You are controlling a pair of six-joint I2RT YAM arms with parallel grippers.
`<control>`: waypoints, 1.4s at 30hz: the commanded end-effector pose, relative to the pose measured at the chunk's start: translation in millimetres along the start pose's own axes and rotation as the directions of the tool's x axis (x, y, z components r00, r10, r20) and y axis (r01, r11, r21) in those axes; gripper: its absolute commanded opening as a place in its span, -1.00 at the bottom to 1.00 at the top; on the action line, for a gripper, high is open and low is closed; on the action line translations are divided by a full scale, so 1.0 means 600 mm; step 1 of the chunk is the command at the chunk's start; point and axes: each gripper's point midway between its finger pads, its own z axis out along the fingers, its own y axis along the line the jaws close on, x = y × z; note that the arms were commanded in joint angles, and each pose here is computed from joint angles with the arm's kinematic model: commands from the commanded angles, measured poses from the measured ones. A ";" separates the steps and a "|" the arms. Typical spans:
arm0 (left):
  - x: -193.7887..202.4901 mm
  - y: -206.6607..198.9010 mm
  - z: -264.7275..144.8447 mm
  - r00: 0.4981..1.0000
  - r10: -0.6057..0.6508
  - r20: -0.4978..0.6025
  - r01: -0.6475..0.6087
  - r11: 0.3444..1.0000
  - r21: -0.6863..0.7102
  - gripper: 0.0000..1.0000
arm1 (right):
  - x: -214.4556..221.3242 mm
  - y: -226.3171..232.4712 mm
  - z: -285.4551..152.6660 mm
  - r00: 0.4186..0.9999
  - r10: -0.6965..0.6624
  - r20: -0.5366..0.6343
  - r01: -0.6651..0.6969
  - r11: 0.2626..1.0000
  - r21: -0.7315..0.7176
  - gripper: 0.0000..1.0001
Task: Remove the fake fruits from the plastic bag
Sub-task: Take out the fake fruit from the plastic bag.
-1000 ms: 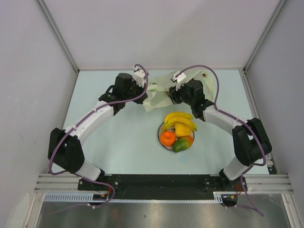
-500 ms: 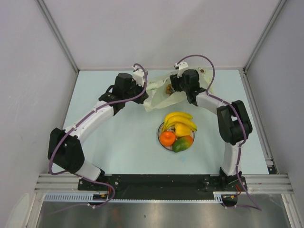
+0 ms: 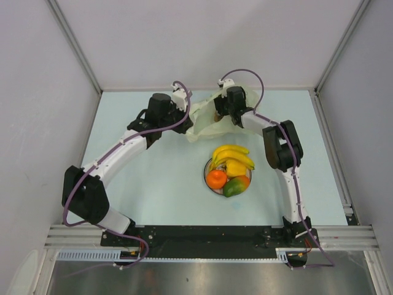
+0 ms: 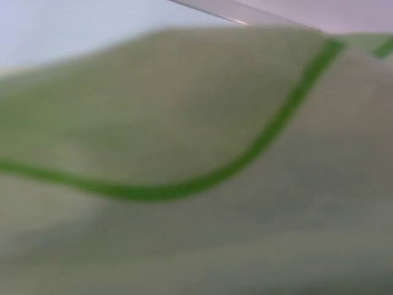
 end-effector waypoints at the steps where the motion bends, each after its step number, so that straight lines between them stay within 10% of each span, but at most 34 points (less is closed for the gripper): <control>1: -0.039 -0.012 -0.010 0.999 0.007 0.047 -0.009 1.000 0.029 -0.99 | -0.026 -0.013 0.018 1.000 -0.025 0.018 0.025 1.000 0.004 0.05; 9: -0.039 -0.006 0.003 0.999 0.000 0.043 -0.001 1.000 0.020 -0.99 | -0.113 0.023 -0.046 0.993 -0.010 0.114 0.026 0.990 -0.137 -1.00; 33: -0.053 0.018 0.024 0.998 0.003 0.058 0.000 0.999 -0.041 -0.99 | -0.195 0.146 -0.369 0.966 -0.095 0.239 0.199 0.864 -0.462 -1.00; 42: -0.040 0.025 0.026 0.999 0.015 0.044 -0.013 0.998 -0.057 -0.99 | -0.112 0.199 -0.501 0.959 -0.215 0.186 0.284 0.659 -0.696 -1.00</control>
